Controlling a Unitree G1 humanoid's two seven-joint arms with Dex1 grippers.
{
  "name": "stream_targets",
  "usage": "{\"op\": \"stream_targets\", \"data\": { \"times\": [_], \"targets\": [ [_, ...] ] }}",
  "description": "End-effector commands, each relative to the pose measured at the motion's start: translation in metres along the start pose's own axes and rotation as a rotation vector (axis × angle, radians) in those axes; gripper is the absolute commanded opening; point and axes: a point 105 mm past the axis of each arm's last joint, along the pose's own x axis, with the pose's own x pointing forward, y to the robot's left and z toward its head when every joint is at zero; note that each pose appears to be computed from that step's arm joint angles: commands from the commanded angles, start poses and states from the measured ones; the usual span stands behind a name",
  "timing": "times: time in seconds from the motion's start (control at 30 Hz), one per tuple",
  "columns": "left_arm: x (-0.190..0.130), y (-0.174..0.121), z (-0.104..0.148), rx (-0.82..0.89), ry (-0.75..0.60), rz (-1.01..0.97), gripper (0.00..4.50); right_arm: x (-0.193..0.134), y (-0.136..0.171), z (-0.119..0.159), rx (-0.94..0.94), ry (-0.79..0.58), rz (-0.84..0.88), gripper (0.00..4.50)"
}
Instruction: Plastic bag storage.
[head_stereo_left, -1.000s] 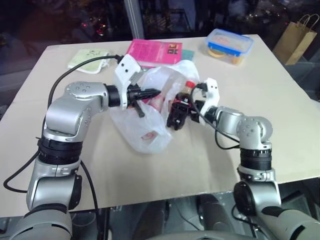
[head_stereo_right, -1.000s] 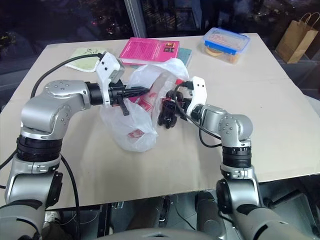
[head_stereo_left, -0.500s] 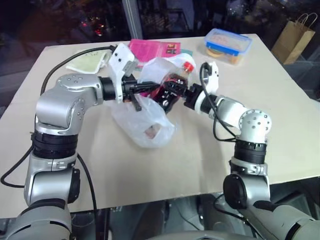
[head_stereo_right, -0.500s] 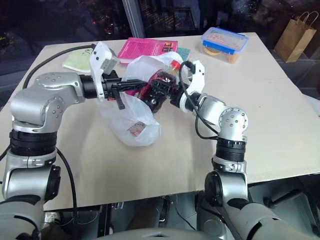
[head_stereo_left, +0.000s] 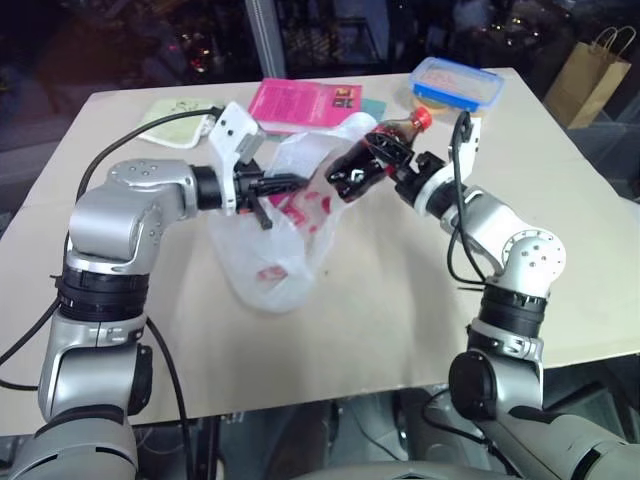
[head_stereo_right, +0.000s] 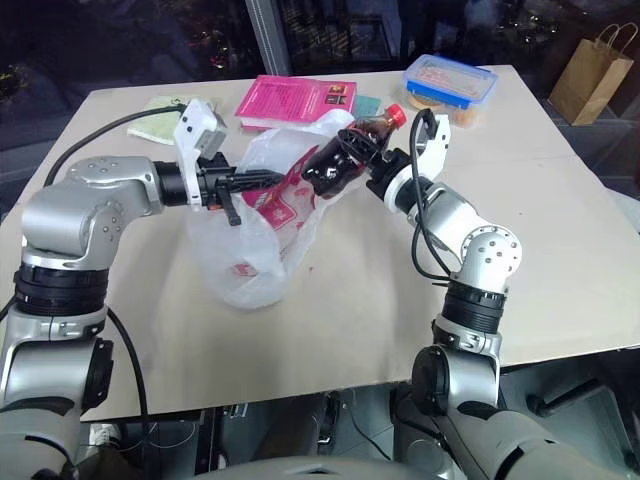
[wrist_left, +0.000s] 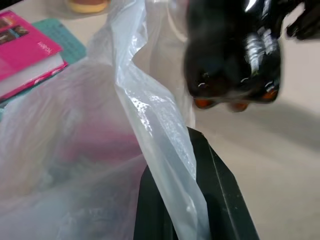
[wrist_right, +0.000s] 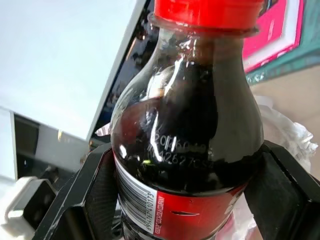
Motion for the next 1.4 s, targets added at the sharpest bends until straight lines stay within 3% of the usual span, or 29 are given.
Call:
{"op": "stream_targets", "data": {
  "times": [0.03,0.27,0.6,0.87,1.03,1.23,1.4],
  "targets": [
    [-0.004,-0.003,0.026,-0.034,-0.089,0.001,0.00,0.020,0.044,-0.015,0.000,-0.018,0.142,3.08],
    [0.008,-0.019,0.042,-0.092,-0.142,-0.015,0.00,0.028,0.046,-0.049,-0.189,0.057,0.155,3.08],
    [0.007,-0.036,0.054,-0.107,-0.210,-0.070,0.00,0.028,0.028,-0.089,-0.205,0.273,0.160,3.08],
    [-0.005,-0.019,0.029,0.031,-0.071,0.042,0.00,0.028,0.007,-0.068,-0.153,0.227,0.106,3.08],
    [-0.008,-0.009,0.029,0.041,-0.095,0.084,0.00,0.018,-0.001,-0.049,-0.120,0.173,0.077,3.08],
    [-0.001,-0.021,0.044,0.053,-0.152,0.020,0.00,0.031,0.007,-0.058,-0.163,0.208,0.088,3.08],
    [0.005,-0.030,0.050,0.052,-0.174,-0.004,0.00,0.063,0.017,-0.074,-0.186,0.218,0.076,3.08]
  ]
}}
